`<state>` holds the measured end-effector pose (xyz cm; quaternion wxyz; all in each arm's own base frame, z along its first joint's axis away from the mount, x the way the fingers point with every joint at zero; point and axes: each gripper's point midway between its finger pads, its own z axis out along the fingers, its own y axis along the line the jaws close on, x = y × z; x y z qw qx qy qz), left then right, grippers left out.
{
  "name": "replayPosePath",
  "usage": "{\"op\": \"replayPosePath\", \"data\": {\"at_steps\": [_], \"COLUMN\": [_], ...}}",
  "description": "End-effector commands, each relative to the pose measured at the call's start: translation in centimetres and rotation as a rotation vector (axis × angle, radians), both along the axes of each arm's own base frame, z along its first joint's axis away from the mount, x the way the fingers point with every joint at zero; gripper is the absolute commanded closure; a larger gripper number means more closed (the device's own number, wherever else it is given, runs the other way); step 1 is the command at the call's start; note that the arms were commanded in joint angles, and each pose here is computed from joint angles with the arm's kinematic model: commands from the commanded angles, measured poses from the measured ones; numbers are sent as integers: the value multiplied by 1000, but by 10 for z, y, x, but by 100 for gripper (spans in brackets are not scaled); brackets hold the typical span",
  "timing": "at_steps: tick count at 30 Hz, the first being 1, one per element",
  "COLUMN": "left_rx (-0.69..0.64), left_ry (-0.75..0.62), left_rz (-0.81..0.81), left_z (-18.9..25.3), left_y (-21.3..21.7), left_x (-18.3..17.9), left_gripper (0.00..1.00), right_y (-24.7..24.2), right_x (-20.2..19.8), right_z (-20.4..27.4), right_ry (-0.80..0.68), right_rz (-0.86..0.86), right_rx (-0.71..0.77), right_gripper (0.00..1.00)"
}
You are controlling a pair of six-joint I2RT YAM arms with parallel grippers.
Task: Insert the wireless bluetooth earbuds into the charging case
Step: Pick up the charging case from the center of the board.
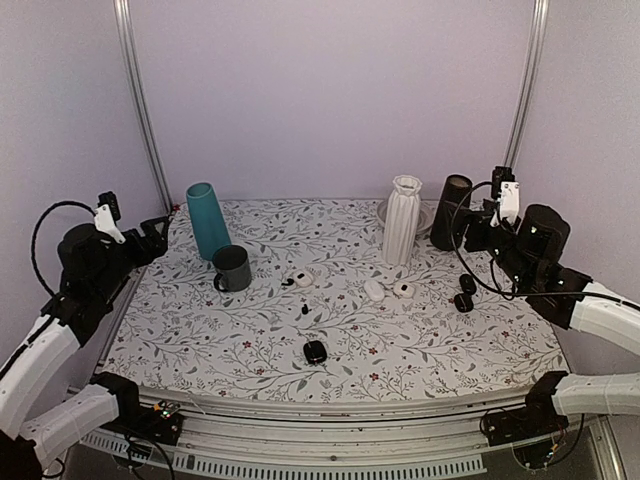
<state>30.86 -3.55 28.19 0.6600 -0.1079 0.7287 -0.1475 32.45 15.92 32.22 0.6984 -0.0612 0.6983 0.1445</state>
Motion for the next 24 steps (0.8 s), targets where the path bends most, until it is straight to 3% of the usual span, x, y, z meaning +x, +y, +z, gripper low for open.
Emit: {"op": "replayPosePath", "data": {"at_steps": [1,3,5,9,17,24], "left_rx": [-94,-104,-117,-128,-211,-277], "left_ry": [147,201,214,260,362,445], "left_rz": [-217,-286,-351,-421,-530,-520], "left_z": [-34,-46,-54,-79,-128,-157], "left_y": [-40,-64,-89,-126,-177,-192], "left_x": [-15,-16,-21,-30,-50,-53], "left_gripper": [4,4,4,4,4,4], "right_y": [-29,-12,15,79,207,265], "right_x": [2,10,13,-1,-60,-128], "right_z": [-33,-49,-65,-100,-167,-236], "right_ry": [141,247,342,432,643,874], "right_rz": [-138,-99,-25,127,422,519], "right_rx": [78,28,72,68,-36,-158], "right_gripper": [1,1,1,1,1,0]}}
